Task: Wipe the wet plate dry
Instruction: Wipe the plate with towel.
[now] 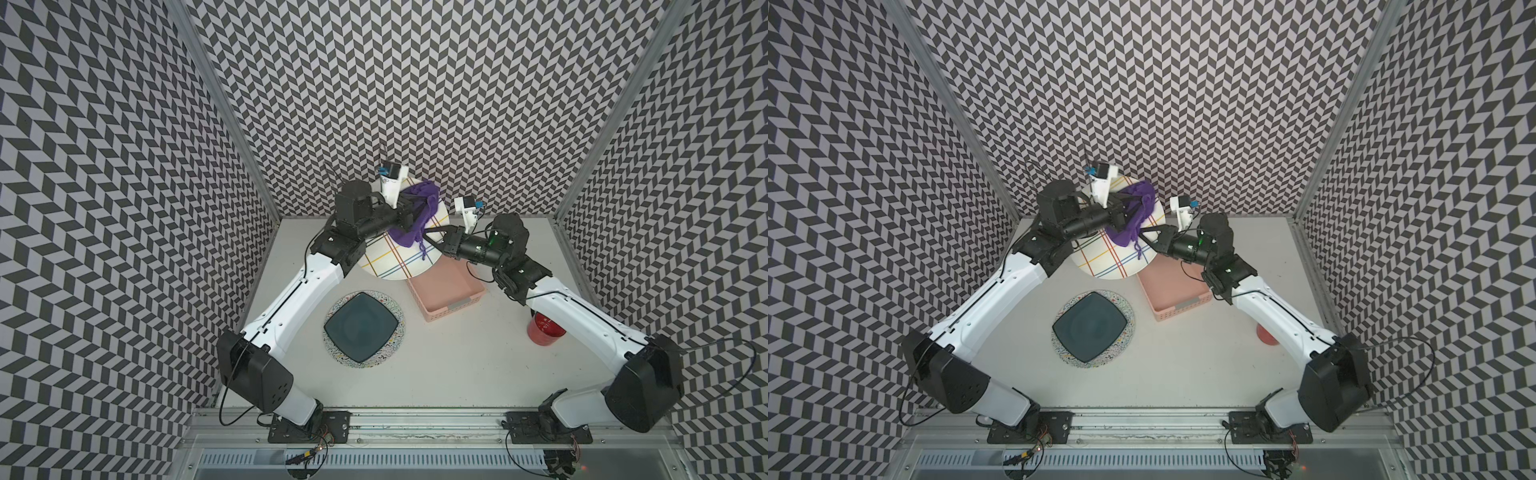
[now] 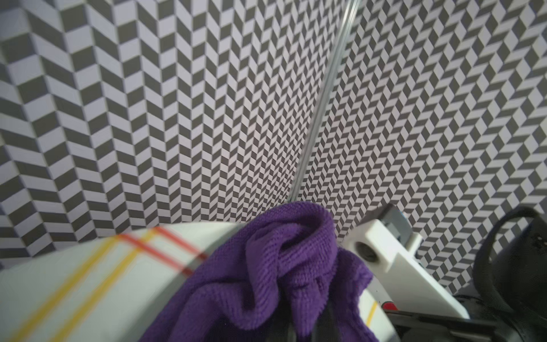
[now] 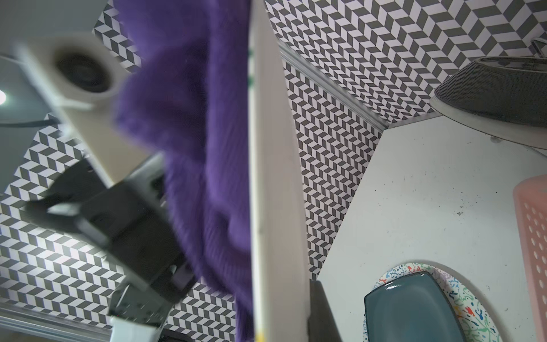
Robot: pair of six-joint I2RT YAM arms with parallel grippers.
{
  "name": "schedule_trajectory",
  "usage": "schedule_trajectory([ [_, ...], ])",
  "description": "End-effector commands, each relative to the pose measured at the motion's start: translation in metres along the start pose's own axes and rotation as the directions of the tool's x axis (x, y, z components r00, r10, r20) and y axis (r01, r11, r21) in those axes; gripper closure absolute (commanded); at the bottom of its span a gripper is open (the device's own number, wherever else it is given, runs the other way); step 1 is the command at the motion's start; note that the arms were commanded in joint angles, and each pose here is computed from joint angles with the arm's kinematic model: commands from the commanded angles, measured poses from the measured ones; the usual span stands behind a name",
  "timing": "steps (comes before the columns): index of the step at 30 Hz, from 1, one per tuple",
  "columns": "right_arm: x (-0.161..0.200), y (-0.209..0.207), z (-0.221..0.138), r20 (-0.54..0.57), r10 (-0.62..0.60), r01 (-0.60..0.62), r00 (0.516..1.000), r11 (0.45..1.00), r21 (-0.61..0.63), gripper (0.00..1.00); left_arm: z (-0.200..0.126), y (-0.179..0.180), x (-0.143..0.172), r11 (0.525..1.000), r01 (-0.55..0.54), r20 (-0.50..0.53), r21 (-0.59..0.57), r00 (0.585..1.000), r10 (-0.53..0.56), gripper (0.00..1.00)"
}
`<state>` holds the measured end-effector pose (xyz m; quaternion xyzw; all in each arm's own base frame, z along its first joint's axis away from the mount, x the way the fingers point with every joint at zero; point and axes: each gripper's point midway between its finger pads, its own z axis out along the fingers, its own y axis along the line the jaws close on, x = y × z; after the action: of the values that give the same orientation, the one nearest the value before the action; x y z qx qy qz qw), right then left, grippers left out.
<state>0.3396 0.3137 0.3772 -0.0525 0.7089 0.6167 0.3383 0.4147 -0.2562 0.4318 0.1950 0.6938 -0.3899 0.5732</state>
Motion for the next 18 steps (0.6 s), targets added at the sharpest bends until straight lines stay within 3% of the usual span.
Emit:
schedule_trajectory([
  [1, -0.046, 0.135, -0.052, 0.24, -0.297, 0.364, 0.924, 0.874, -0.323, 1.0, -0.027, 0.088, 0.02, 0.946, 0.276, 0.028, -0.169, 0.961, -0.275, 1.0],
  [5, -0.065, 0.129, -0.08, 0.306, -0.243, 0.343, 0.921, 0.878, -0.334, 1.0, -0.044, 0.096, 0.028, 0.935, 0.299, 0.035, -0.193, 0.954, -0.298, 1.0],
  [10, -0.085, 0.128, -0.113, 0.37, -0.154, 0.307, 0.916, 0.863, -0.4, 1.0, -0.064, 0.053, 0.028, 0.925, 0.38, 0.049, 0.029, 0.923, -0.381, 1.0],
  [13, -0.092, 0.124, -0.12, 0.375, -0.124, 0.289, 0.919, 0.858, -0.425, 1.0, -0.085, 0.037, 0.01, 0.823, 0.52, 0.092, 0.229, 0.83, -0.55, 1.0],
  [15, -0.094, 0.121, -0.12, 0.365, -0.114, 0.276, 0.924, 0.86, -0.429, 1.0, -0.104, 0.023, -0.013, 0.752, 0.533, 0.129, 0.388, 0.776, -0.617, 1.0],
  [18, -0.091, 0.114, -0.116, 0.345, -0.096, 0.25, 0.934, 0.864, -0.437, 1.0, -0.119, 0.009, -0.036, 0.587, 0.569, 0.085, 0.575, 0.672, -0.735, 1.0],
])
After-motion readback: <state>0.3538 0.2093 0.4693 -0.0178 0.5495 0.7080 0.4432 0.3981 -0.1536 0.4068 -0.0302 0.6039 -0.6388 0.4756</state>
